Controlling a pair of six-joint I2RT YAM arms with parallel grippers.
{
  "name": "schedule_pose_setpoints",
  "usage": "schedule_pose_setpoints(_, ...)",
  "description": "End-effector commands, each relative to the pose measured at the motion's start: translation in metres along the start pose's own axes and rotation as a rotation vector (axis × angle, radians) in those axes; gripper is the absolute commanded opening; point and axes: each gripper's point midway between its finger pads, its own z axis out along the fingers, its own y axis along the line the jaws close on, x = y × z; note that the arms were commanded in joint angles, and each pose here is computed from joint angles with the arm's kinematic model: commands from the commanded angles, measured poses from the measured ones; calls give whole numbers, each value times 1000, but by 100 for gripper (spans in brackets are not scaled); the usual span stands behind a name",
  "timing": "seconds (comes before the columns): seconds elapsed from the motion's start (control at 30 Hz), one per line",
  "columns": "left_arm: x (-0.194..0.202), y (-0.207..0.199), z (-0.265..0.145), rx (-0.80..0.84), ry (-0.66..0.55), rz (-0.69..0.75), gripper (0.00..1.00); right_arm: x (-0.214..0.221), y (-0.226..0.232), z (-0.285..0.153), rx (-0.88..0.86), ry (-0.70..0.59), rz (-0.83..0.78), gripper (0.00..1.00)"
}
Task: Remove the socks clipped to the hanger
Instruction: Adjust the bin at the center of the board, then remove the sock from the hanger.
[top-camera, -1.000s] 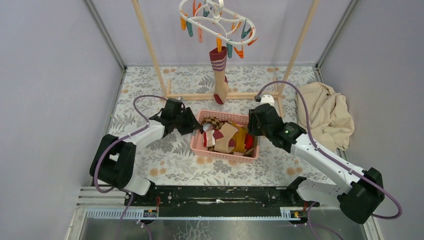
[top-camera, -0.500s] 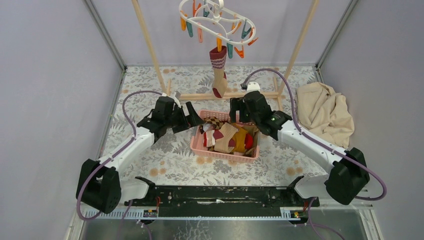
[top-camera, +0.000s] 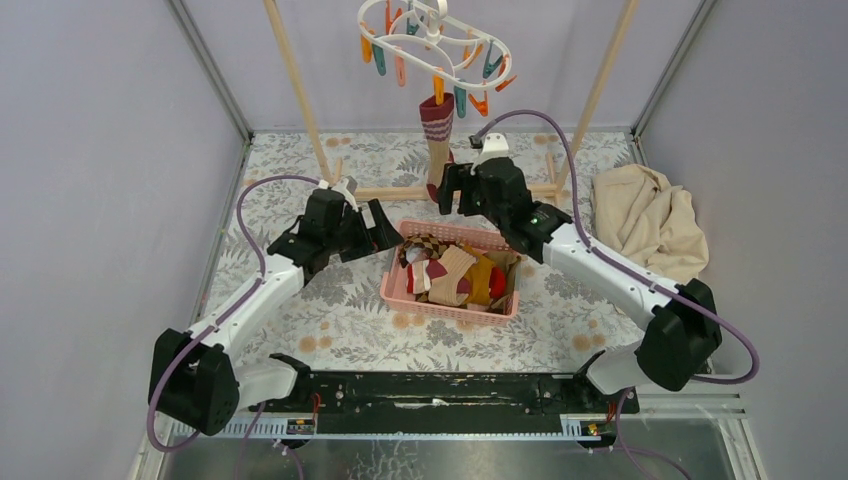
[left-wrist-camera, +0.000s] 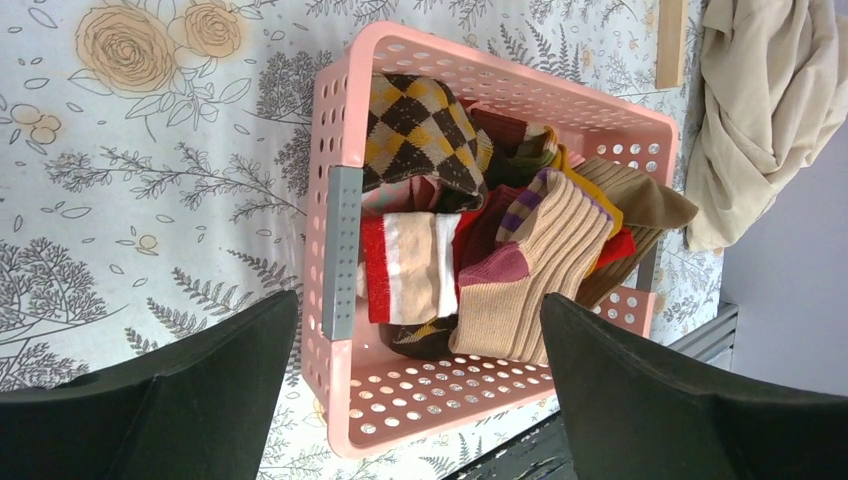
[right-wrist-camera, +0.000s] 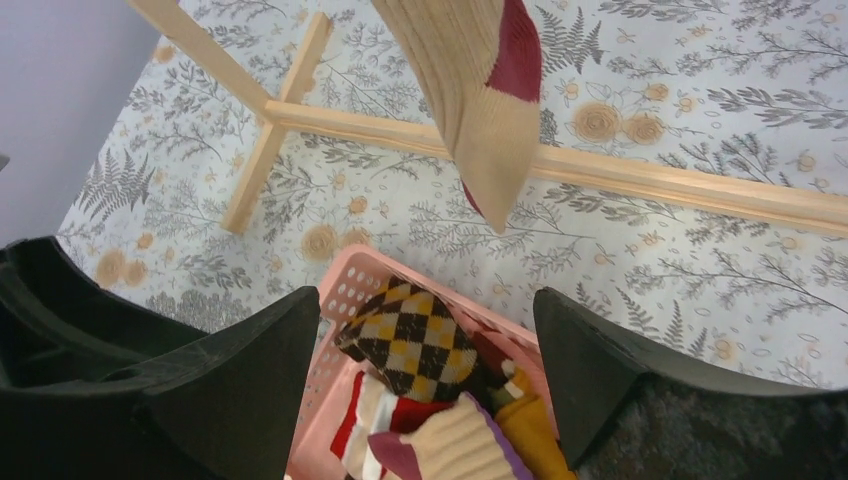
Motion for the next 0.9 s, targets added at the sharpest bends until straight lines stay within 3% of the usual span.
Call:
schedule_pose_setpoints(0.0,-14,-4,-12,-8,-51,34,99,-20,15,15,5,-145,52,86)
schedule_pose_setpoints(0.23,-10,-2,-15,-7,-50,27,99,-9,23,41,50,-257,32,92)
schedule_pose_setpoints(0.53,-3,3,-16,-21,-39,32,99,12,-6,94,312,-250,12,99)
schedule_pose_setpoints(0.87,4,7,-21,-22,-31,41,99,12,-8,134,374,-309,-43,100)
